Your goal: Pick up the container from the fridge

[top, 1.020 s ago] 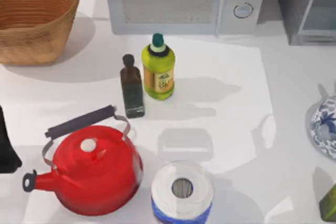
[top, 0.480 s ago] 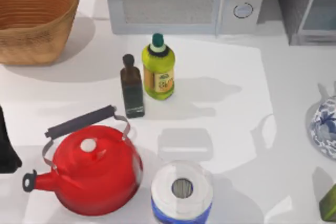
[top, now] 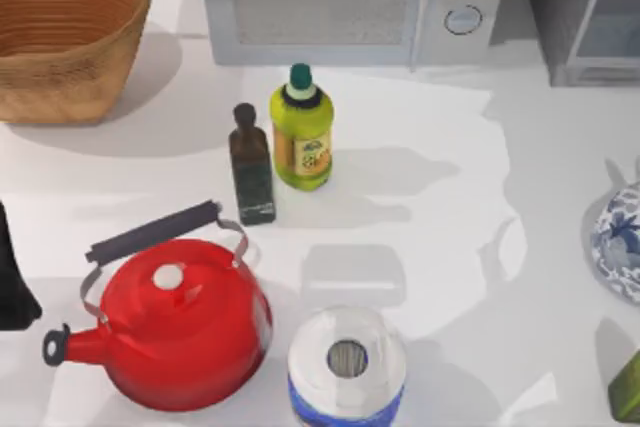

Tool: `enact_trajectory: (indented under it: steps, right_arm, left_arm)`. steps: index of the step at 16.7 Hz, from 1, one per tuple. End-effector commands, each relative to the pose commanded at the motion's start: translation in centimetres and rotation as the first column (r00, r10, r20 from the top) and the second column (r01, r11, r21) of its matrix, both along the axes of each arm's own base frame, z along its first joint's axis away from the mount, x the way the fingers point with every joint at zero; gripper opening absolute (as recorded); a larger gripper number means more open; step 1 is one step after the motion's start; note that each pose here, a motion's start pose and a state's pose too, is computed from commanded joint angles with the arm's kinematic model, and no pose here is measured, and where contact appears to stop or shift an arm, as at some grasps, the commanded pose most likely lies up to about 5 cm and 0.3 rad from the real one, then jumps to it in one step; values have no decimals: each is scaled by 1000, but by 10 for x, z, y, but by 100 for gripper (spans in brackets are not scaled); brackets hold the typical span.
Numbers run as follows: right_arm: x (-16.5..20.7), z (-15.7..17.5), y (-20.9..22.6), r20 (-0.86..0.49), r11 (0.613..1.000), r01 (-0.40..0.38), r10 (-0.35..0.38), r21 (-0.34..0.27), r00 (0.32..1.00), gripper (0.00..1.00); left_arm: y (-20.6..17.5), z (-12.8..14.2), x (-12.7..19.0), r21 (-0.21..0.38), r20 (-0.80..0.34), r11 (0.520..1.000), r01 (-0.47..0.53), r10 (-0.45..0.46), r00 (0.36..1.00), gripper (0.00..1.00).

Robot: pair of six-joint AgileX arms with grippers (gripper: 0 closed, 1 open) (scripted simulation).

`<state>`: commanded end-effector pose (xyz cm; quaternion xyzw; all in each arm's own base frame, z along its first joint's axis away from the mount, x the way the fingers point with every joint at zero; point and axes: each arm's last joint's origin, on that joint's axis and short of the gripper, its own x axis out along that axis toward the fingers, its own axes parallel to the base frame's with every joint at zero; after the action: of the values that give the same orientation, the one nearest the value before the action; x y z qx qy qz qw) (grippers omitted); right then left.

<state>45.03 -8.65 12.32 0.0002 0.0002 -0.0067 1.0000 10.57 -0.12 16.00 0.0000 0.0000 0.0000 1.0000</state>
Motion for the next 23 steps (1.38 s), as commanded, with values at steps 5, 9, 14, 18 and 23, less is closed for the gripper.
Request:
enact_trajectory:
  steps: [5, 9, 14, 18, 23]
  right_arm:
    - [0, 30, 0, 2, 1000, -1, 1, 0, 1000, 0]
    - [-1, 29, 0, -2, 1000, -1, 1, 3, 1000, 0]
    - [-25, 37, -2, 23, 1000, -3, 3, -3, 1000, 0]
    - [-65, 21, 1, -38, 1000, -2, 2, 11, 999, 0]
    - [-101, 28, 1, -3, 1000, 0, 0, 3, 1000, 0]
  left_arm:
    - [0, 0, 0, 0, 0, 1000, 0, 0, 1000, 100]
    - [0, 0, 0, 0, 0, 1000, 0, 0, 1000, 100]
    - [0, 0, 0, 0, 0, 1000, 0, 0, 1000, 100]
    - [0, 0, 0, 0, 0, 1000, 0, 0, 1000, 100]
    - [0, 0, 0, 0, 0, 1000, 0, 0, 1000, 100]
